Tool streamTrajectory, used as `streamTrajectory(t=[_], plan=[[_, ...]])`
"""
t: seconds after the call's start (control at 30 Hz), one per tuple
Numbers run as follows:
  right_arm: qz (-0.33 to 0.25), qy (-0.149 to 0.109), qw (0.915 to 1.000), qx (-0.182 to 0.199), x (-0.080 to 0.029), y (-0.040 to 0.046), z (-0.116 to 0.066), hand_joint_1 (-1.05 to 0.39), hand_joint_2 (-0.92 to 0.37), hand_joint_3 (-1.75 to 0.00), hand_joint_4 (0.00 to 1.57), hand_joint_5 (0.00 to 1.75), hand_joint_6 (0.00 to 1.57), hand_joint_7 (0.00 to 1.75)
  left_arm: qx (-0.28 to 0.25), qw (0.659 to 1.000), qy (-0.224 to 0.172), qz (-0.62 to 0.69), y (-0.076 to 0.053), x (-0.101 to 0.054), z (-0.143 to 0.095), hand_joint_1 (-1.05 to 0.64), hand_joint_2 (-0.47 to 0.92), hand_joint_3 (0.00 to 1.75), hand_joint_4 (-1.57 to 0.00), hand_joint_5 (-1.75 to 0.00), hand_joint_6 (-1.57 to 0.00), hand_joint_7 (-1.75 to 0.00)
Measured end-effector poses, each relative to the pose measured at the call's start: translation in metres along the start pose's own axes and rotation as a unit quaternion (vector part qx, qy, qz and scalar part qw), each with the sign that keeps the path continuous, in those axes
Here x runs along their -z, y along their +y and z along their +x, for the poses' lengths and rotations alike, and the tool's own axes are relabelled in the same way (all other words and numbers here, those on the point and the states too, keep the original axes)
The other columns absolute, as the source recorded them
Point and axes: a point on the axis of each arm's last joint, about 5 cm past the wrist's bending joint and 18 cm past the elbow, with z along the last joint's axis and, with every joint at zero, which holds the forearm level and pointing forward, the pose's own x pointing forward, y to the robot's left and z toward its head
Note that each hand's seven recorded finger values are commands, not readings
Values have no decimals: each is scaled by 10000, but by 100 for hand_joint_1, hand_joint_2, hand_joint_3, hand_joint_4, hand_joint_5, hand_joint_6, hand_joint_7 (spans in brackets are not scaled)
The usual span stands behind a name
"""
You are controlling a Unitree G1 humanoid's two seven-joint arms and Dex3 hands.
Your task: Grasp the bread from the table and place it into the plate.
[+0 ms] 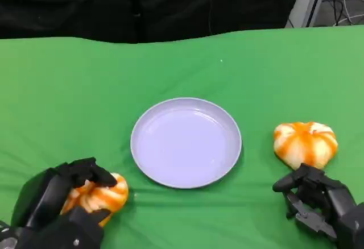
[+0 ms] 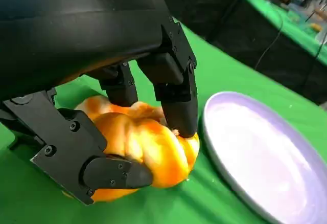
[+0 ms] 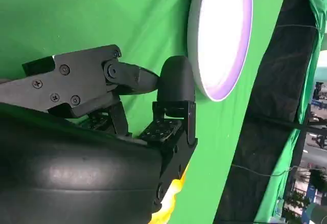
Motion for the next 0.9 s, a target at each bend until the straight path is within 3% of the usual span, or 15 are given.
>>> streamTrajectory(t=[0.17, 0.4, 0.9], plan=[[-2, -3, 10000, 18, -1, 8, 2, -11, -92, -50, 68, 169, 73, 118, -199, 9997, -152, -24, 56, -65, -43, -7, 55, 103, -90, -163, -93, -120], [1, -6, 10000, 17, 0, 11, 5, -12, -92, -49, 67, 170, 74, 117, -446, 9981, -428, -63, 125, -178, -78, -5, 51, 106, -102, -144, -101, -107], [12, -6, 10000, 11, 3, 15, 7, -11, -92, -50, 67, 171, 73, 117, -653, 9951, -687, -279, 171, -285, -68, -4, 49, 106, -105, -137, -106, -96]])
